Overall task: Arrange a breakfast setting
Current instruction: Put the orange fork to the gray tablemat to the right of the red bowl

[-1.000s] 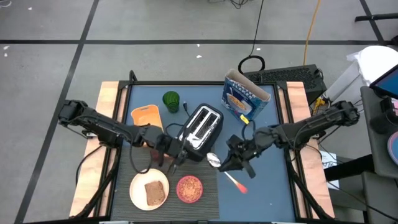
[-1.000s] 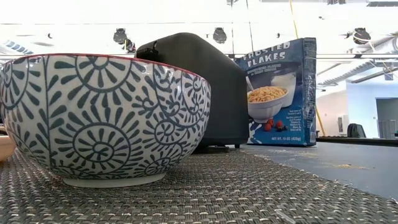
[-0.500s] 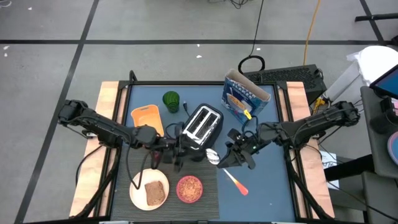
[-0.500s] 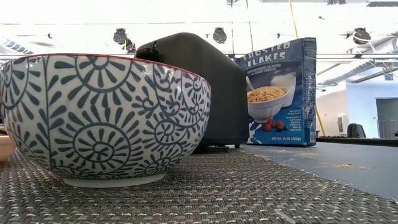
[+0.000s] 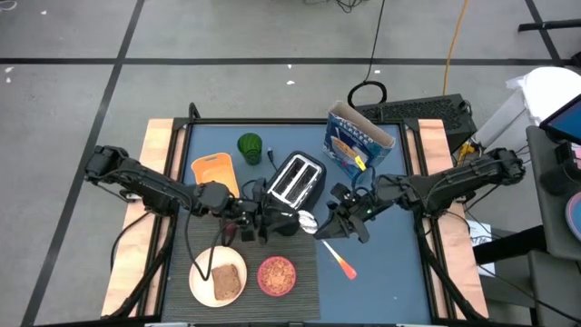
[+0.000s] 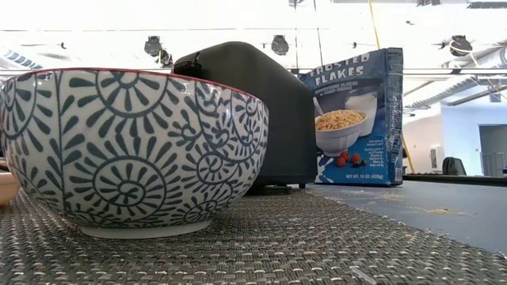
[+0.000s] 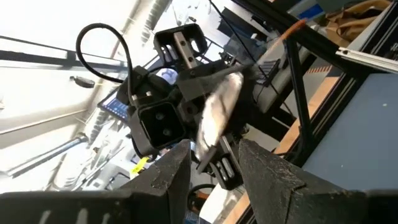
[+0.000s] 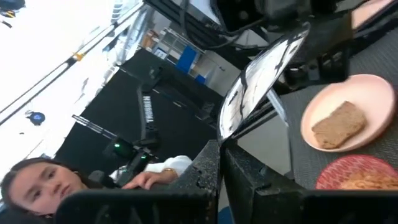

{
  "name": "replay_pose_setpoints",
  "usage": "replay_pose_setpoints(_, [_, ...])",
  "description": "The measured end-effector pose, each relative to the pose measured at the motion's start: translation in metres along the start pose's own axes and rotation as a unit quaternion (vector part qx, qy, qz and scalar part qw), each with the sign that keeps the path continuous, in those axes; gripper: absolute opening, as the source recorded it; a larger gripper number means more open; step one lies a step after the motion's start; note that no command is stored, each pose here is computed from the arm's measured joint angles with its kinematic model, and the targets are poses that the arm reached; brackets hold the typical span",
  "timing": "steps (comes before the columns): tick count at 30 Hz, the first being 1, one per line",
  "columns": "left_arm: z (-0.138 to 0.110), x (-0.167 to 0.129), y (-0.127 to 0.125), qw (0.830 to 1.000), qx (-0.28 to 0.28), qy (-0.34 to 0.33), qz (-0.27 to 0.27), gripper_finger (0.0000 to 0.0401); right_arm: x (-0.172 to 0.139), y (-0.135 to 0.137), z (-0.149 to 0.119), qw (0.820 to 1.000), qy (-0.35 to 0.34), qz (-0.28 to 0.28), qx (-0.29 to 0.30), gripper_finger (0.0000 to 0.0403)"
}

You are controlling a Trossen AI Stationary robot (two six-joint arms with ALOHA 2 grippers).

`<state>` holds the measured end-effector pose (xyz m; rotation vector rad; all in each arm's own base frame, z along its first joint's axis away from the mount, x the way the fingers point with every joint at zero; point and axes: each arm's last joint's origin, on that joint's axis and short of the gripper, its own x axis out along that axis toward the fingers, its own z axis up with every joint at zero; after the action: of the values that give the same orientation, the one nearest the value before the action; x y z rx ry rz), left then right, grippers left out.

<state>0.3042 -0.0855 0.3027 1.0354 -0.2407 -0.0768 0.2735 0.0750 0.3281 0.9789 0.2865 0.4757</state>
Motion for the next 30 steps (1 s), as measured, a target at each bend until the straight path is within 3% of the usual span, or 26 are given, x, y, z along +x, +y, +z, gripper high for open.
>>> replay_pose_setpoints(5, [-0.001, 0.000, 0.000, 1.000, 0.001, 0.002, -0.001, 0.0143, 0.010, -0.010, -0.003, 1.000, 0.005, -0.009, 0.004, 0.0006])
replay_pose_setpoints(12, [-0.001, 0.000, 0.000, 1.000, -0.002, 0.005, -0.002, 0.0143, 0.023, -0.010, 0.000, 0.998, -0.001, 0.064, -0.016, 0.0006])
replay_pose_setpoints(23, [0.007, -0.001, -0.004, 1.000, -0.004, -0.009, -0.007, 0.0105, 0.024, -0.016, 0.000, 0.999, 0.007, 0.048, 0.003, 0.0006])
replay_pose_setpoints(30, [0.013, -0.001, -0.003, 1.000, -0.002, -0.024, 0.006, 0.0101, 0.023, -0.018, 0.003, 0.999, 0.004, 0.044, 0.013, 0.0006])
